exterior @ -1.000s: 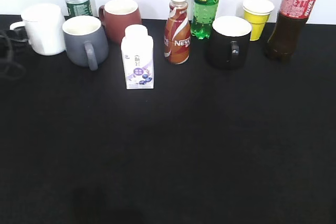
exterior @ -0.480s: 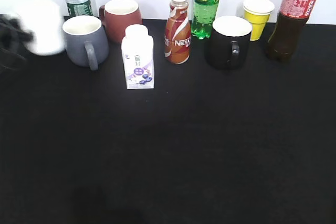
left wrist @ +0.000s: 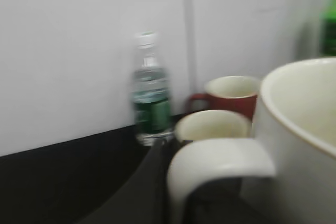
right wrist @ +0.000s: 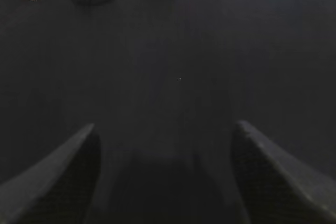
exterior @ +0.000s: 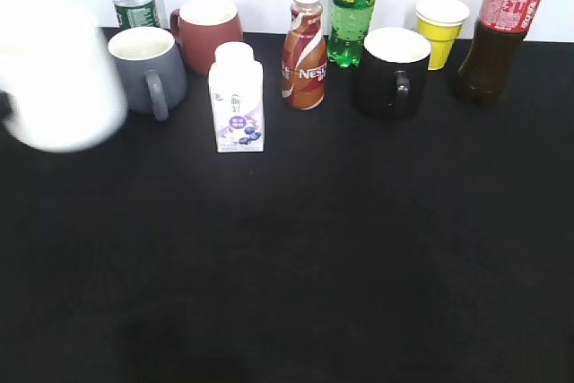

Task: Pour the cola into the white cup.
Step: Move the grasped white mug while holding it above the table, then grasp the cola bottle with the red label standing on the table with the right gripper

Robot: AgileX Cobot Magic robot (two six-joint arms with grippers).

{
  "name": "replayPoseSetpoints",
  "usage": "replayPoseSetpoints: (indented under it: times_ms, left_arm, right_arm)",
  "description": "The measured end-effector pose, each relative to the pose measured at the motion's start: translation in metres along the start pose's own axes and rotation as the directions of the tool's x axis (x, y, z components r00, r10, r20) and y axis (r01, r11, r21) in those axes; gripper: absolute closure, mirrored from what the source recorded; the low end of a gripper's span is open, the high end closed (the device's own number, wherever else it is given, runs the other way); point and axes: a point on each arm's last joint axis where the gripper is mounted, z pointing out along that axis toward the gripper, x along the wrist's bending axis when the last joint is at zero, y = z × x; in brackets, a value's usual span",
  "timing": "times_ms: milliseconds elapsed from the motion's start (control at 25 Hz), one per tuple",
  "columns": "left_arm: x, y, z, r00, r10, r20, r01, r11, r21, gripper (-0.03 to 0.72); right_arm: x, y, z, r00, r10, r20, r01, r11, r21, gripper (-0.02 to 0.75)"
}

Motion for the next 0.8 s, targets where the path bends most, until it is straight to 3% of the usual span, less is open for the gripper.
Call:
replayPoseSetpoints:
  times_ms: [120, 200, 440, 480, 640, 680, 800]
  left_arm:
    - [-0.022, 0.002, 0.003, 0.995, 0.003, 0.101, -0.002, 1.000, -0.008, 0.652]
    - [-0.026, 0.003, 0.003, 0.993, 0.004, 0.121, -0.003, 1.000, -0.009, 0.652]
    - [-0.026, 0.003, 0.003, 0.993, 0.002, 0.119, 0.000, 1.000, -0.009, 0.652]
    - [-0.026, 0.003, 0.003, 0.993, 0.002, 0.119, 0.000, 1.000, -0.009, 0.652]
    - [-0.026, 0.003, 0.003, 0.993, 0.001, 0.119, 0.000, 1.000, -0.009, 0.652]
    - [-0.026, 0.003, 0.003, 0.993, 0.001, 0.119, 0.000, 1.000, -0.009, 0.652]
    - [-0.026, 0.003, 0.003, 0.993, 0.001, 0.119, 0.000, 1.000, -0.009, 0.652]
  right_arm:
    - [-0.002, 0.030, 0.011, 1.000, 0.006, 0.009, -0.004, 0.976, -0.216, 0.153]
    - [-0.007, 0.047, 0.057, 0.999, 0.024, 0.029, -0.013, 0.945, -0.327, 0.153]
    - [-0.021, 0.051, 0.184, 0.996, 0.013, 0.088, 0.019, 0.936, -0.351, 0.153]
    - [-0.020, 0.045, 0.214, 0.997, -0.040, 0.068, 0.063, 0.921, -0.385, 0.152]
    - [-0.019, 0.017, 0.287, 0.997, -0.078, 0.005, 0.075, 0.941, -0.329, 0.141]
    - [-0.019, 0.012, 0.314, 0.997, -0.070, -0.022, 0.059, 0.943, -0.326, 0.086]
    - [-0.021, 0.006, 0.358, 0.998, -0.051, -0.038, 0.037, 0.951, -0.306, 0.066]
